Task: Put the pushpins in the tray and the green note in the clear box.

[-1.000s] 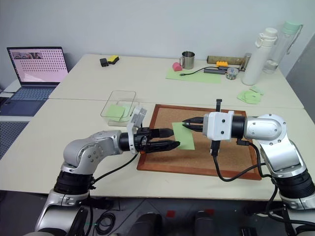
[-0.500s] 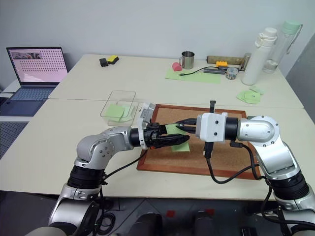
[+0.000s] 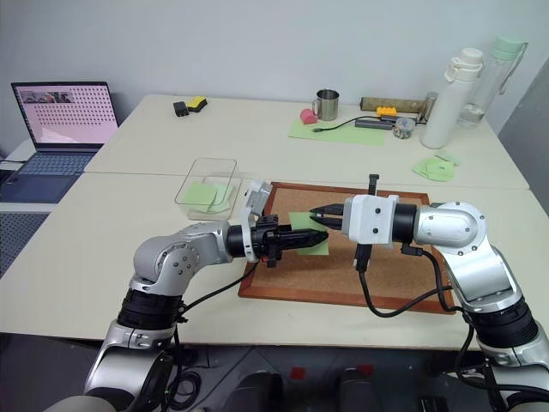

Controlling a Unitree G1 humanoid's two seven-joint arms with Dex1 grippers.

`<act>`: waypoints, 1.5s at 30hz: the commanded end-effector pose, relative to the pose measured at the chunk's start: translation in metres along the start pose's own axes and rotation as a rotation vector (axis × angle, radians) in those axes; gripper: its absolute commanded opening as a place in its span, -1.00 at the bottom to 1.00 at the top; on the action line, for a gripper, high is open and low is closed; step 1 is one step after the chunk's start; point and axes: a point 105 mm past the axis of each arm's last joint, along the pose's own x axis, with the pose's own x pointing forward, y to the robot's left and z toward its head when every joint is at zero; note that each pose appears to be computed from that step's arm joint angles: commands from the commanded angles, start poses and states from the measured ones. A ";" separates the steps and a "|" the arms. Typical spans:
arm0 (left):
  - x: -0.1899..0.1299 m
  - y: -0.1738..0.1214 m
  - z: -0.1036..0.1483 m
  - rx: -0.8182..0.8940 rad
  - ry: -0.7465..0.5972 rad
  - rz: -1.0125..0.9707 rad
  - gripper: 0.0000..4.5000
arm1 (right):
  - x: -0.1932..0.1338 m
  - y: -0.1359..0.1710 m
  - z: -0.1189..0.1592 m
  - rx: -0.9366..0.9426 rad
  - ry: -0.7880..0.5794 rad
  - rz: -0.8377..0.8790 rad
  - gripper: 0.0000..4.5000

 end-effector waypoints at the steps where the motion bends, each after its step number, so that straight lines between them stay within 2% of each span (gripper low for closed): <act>1: 0.003 -0.007 0.012 0.026 -0.024 -0.026 -0.97 | -0.005 -0.007 0.006 -0.039 -0.011 -0.035 -1.00; 4: 0.002 -0.001 0.009 0.003 -0.023 0.001 -0.97 | -0.005 -0.007 0.006 -0.038 -0.007 -0.037 -1.00; 10: -0.008 0.037 0.004 -0.065 -0.070 0.191 -0.97 | -0.010 -0.011 0.004 -0.028 0.007 -0.074 -1.00; 14: -0.001 0.034 0.008 -0.029 -0.062 0.180 -0.97 | -0.026 -0.015 -0.008 -0.001 0.065 -0.156 -1.00; 16: 0.005 0.026 0.008 0.090 -0.023 0.168 -0.97 | -0.042 -0.027 -0.021 0.105 0.093 -0.303 -1.00; 19: 0.016 0.015 0.017 0.189 -0.029 0.148 -0.97 | -0.078 -0.044 -0.055 0.253 0.189 -0.556 -1.00; 22: 0.033 0.005 0.016 0.459 0.066 0.130 -0.97 | -0.137 -0.053 -0.108 0.455 0.342 -0.871 -1.00; 25: 0.050 -0.004 0.012 0.679 0.118 0.087 -0.97 | -0.178 -0.049 -0.148 0.586 0.467 -1.032 -1.00; 30: 0.067 -0.009 0.010 0.832 0.101 0.073 -0.97 | -0.196 -0.032 -0.197 0.849 0.519 -1.116 -1.00; 37: 0.068 -0.009 0.002 0.817 0.103 0.081 -0.97 | -0.185 -0.029 -0.227 1.002 0.496 -1.128 -1.00; 45: 0.058 -0.005 -0.001 0.788 0.107 0.123 -1.00 | -0.185 -0.028 -0.235 1.056 0.471 -1.141 -0.23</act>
